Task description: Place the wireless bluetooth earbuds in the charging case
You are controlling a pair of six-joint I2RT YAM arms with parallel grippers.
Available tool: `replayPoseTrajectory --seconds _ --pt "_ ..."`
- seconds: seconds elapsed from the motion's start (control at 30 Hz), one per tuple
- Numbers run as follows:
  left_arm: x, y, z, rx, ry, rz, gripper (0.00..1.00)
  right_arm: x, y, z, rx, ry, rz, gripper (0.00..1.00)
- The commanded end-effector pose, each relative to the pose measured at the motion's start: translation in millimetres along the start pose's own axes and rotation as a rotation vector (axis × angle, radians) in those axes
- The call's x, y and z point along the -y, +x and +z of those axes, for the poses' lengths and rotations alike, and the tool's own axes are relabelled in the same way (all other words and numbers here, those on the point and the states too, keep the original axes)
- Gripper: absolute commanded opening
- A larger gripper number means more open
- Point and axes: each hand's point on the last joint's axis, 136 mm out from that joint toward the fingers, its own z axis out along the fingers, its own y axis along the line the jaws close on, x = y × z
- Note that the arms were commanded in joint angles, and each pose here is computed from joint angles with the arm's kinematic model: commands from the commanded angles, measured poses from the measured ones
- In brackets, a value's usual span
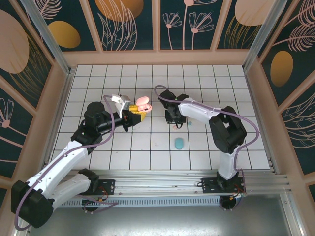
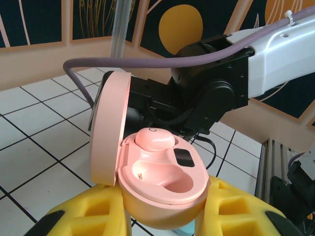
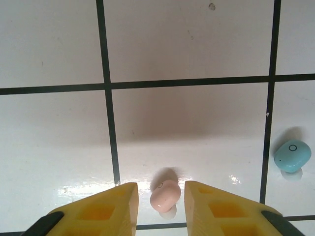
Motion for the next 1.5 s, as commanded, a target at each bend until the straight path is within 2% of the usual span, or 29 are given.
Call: replayPoseTrajectory --seconds 0.0,0.53,0.83,1.0,1.23,1.47 --pt "2 -8 -1 0.024 0.008 0.035 0.00 7 13 6 -0.037 0.005 0.035 0.31" --pt "4 -9 -3 0.024 0.006 0.034 0.00 3 28 35 -0.108 -0.018 0.034 0.28" --pt "3 -8 -3 0.022 0.002 0.033 0.00 6 36 35 -0.132 -0.018 0.029 0.26" --pt "3 -10 -3 0.028 0.002 0.037 0.00 7 38 32 -0.133 -0.018 0.024 0.20" --pt "1 -11 -1 0.029 0.001 0.038 0.00 5 10 -3 -0.026 -0.077 0.050 0.14" --pt "0 -19 5 0.050 0.014 0.044 0.00 4 -18 -70 0.137 -0.291 0.133 0.11"
